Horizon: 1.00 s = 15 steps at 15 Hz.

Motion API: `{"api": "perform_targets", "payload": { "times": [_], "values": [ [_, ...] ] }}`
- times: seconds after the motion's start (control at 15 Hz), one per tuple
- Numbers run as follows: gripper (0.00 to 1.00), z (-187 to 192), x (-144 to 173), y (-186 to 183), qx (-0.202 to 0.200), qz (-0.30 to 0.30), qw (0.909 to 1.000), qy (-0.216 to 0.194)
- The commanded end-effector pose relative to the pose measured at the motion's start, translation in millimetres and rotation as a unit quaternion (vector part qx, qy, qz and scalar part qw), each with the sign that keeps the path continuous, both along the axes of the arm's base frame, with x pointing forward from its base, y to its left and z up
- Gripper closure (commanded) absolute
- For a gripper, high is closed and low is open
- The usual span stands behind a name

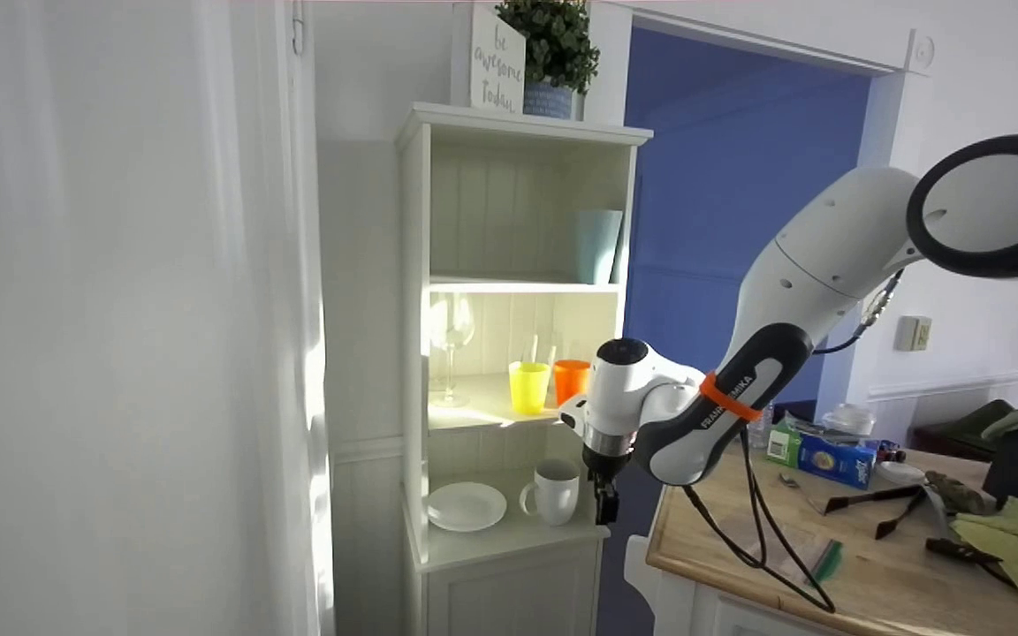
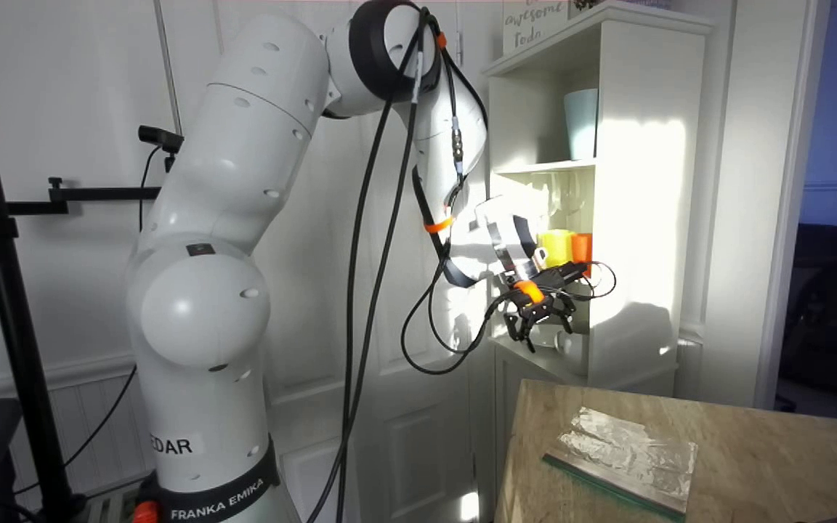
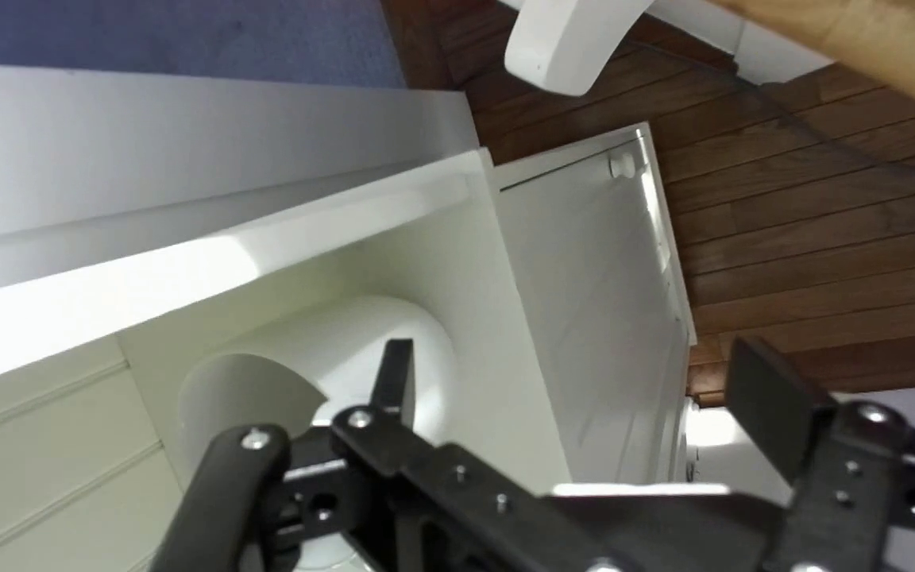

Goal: Put the mug on top of the table

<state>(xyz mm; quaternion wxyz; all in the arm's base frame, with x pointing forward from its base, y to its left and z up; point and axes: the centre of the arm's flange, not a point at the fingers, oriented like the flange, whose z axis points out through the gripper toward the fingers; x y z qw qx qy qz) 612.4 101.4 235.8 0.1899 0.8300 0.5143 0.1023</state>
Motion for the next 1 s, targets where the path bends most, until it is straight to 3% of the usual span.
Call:
{"api": "perform_targets", "payload": {
  "times": [0.0,0.47,0.93],
  "values": [
    [0.0,-18.9,12.8,5.1,-0.006,0.048,0.9984,-0.032],
    [0.0,-35.2,21.9,7.3,-0.034,0.096,0.9915,-0.081],
    [0.0,-50.0,25.2,15.8,-0.022,0.073,0.9902,-0.117]
  ]
}}
